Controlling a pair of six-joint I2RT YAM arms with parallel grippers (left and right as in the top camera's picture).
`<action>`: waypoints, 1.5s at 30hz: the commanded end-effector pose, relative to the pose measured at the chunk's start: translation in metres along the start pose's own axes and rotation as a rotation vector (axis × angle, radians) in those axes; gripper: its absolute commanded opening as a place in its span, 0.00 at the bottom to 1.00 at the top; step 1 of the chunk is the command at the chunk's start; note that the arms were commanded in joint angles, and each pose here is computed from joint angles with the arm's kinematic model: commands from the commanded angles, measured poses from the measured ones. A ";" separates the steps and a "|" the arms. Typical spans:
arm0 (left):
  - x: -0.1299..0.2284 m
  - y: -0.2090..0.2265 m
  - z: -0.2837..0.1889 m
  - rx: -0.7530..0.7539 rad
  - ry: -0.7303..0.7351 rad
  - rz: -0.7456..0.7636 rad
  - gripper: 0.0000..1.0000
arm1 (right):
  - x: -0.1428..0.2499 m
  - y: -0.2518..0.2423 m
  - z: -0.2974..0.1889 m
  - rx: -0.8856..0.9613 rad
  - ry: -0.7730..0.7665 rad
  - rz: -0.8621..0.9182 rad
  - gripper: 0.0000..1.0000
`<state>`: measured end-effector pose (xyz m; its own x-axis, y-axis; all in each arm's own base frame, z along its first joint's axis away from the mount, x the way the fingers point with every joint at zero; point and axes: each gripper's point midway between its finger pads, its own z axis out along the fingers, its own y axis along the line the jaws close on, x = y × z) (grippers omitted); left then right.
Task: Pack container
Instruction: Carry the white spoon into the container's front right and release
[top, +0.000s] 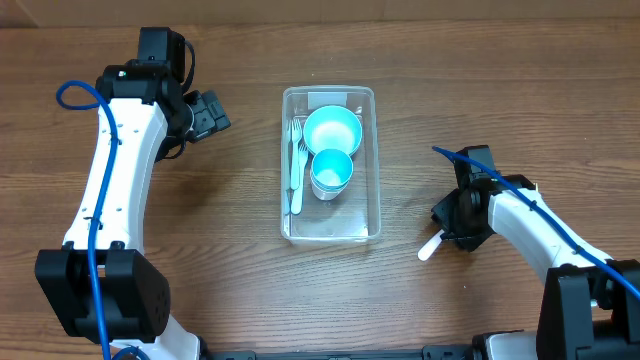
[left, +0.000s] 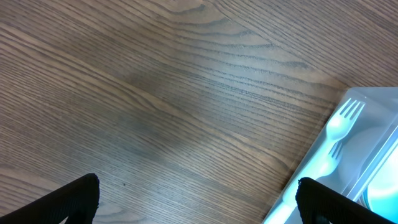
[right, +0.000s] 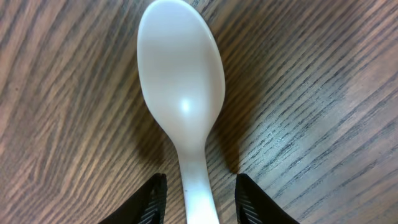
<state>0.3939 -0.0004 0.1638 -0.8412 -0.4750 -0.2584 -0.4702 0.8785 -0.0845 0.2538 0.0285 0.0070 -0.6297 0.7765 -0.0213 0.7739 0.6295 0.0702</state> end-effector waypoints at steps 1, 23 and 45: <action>-0.003 -0.001 -0.004 0.004 -0.016 0.011 1.00 | 0.001 -0.003 0.006 -0.006 -0.016 0.023 0.36; -0.003 -0.001 -0.004 0.004 -0.016 0.011 1.00 | -0.045 0.065 -0.111 -0.101 -0.144 -0.274 0.04; -0.003 -0.001 -0.004 0.004 -0.016 0.011 1.00 | 0.068 0.156 -0.155 -0.275 -0.203 -0.900 0.18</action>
<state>0.3939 -0.0004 0.1638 -0.8412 -0.4750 -0.2584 -0.4702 0.8785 -0.0845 0.3217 0.1735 0.1769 -0.9402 0.0359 -0.3388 -0.0348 0.9791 0.2003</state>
